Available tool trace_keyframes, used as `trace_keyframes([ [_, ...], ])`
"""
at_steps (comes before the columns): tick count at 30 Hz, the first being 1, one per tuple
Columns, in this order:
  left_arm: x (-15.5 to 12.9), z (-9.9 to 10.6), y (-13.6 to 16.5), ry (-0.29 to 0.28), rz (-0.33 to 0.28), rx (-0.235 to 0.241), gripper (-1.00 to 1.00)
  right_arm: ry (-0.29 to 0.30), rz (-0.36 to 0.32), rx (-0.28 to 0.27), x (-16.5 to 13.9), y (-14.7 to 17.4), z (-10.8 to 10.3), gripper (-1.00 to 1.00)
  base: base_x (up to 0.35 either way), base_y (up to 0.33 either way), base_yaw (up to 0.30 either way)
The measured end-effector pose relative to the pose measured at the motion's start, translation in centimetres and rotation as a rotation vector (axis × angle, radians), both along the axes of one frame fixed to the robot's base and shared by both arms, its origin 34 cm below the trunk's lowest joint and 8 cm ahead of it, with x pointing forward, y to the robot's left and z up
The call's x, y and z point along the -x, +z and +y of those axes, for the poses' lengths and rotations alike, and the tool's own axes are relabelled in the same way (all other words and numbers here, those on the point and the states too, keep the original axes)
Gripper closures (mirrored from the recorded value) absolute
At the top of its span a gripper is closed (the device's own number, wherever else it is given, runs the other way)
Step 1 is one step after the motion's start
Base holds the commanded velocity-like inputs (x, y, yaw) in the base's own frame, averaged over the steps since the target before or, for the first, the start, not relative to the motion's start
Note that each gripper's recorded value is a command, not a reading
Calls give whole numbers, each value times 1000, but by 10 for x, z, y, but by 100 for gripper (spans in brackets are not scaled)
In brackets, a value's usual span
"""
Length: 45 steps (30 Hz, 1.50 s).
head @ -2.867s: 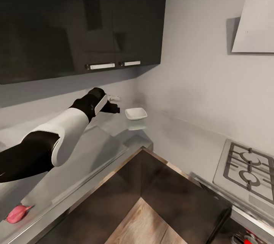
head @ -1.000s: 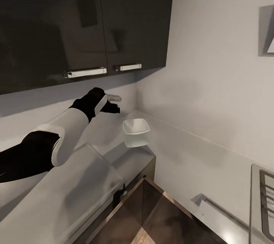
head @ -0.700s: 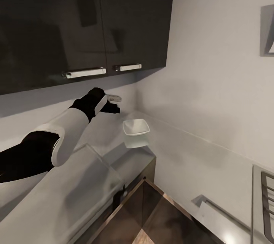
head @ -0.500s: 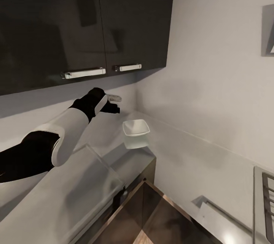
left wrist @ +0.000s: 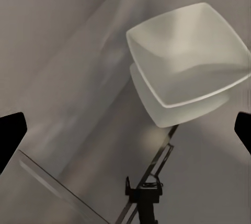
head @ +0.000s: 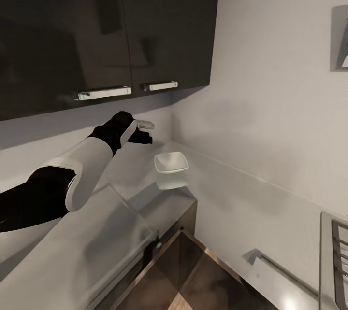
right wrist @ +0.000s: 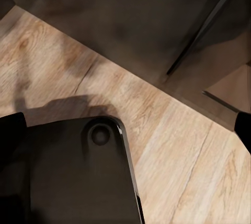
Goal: In the kitchen, take the Vidalia onion out of the sink, dice it on the chopping board with the paring knife, put the diced onion into the bowl on the countertop, then place both the paring knife and the chopping board into the sink.
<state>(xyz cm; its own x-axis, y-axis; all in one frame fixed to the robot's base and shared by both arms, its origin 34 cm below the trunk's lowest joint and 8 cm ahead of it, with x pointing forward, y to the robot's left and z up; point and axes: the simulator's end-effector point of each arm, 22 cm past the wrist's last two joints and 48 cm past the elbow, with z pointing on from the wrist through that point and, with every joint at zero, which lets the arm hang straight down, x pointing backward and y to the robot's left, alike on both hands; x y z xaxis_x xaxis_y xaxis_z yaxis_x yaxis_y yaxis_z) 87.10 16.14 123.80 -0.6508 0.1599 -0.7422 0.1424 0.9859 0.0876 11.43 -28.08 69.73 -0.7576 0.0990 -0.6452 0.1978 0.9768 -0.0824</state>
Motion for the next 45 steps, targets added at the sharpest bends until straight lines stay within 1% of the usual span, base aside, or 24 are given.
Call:
trace_keyframes([
  [11, 0, 1, 0, 2, 1, -1, -100, 1, 0, -1, 0, 0, 0, -100, 39, -38, 0],
  [21, 0, 1, 0, 2, 0, -2, -100, 1, 0, -1, 0, 0, 0, -100, 218, -118, 0],
  [34, 0, 2, -1, 2, 2, -2, -100, 1, 0, -1, 0, 0, 0, -100, 27, -7, 0],
  [45, 0, 1, -1, 2, 2, -2, -100, 1, 0, -1, 0, 0, 0, -100, 156, 16, 0],
])
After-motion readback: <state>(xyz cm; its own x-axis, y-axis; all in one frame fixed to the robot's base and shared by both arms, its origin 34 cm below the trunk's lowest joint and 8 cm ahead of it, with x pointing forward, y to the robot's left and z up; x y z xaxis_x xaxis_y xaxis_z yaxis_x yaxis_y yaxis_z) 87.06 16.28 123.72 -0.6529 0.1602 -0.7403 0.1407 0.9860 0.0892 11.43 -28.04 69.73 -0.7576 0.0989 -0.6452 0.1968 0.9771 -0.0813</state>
